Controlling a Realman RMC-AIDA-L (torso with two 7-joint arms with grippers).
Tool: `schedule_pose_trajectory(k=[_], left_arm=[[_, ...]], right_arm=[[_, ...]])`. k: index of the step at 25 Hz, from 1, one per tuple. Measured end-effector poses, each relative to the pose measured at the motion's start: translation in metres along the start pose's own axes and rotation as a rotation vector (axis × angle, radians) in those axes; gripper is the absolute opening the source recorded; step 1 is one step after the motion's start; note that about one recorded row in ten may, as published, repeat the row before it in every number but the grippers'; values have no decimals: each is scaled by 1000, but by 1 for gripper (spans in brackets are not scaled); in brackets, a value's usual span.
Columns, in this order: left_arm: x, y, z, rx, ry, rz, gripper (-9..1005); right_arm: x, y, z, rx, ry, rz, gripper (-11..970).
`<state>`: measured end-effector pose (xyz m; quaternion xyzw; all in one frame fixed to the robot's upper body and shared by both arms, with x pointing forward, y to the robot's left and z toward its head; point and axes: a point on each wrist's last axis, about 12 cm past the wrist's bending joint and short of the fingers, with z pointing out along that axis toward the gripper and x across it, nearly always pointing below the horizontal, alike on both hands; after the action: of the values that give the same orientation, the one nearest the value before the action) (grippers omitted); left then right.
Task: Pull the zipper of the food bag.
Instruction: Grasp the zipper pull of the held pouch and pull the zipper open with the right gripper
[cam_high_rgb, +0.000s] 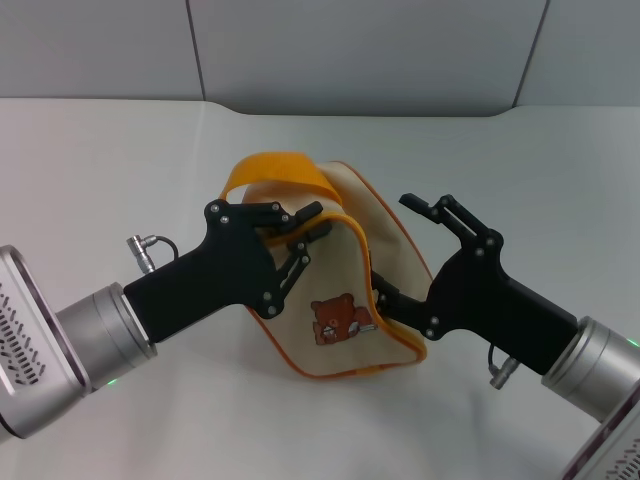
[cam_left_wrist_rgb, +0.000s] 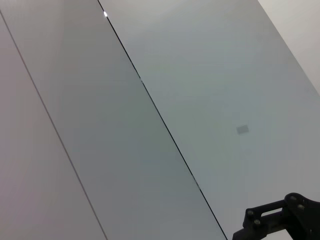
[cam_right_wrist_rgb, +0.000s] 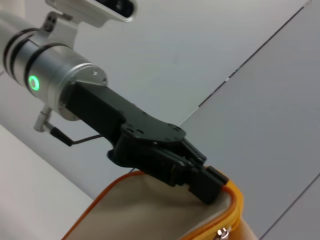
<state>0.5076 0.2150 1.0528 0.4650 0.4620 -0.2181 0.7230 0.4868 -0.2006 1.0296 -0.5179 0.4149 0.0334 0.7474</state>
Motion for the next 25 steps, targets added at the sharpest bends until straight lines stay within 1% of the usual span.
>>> schedule_pose_trajectory(k=[9,12,21,25], left_arm=[[0,0,1,-3,-2,-2,94],[0,0,1,-3,-2,-3,92],[0,0,1,-2,-2,-3,91],[0,0,1,-3,-2,-3,92]], right_arm=[[-5,4,9,30,-4,14,844],[-5,5,10,24,2,22,843],[-2,9,12,3,36,32,695],[-3,10,12,3,36,39,534]])
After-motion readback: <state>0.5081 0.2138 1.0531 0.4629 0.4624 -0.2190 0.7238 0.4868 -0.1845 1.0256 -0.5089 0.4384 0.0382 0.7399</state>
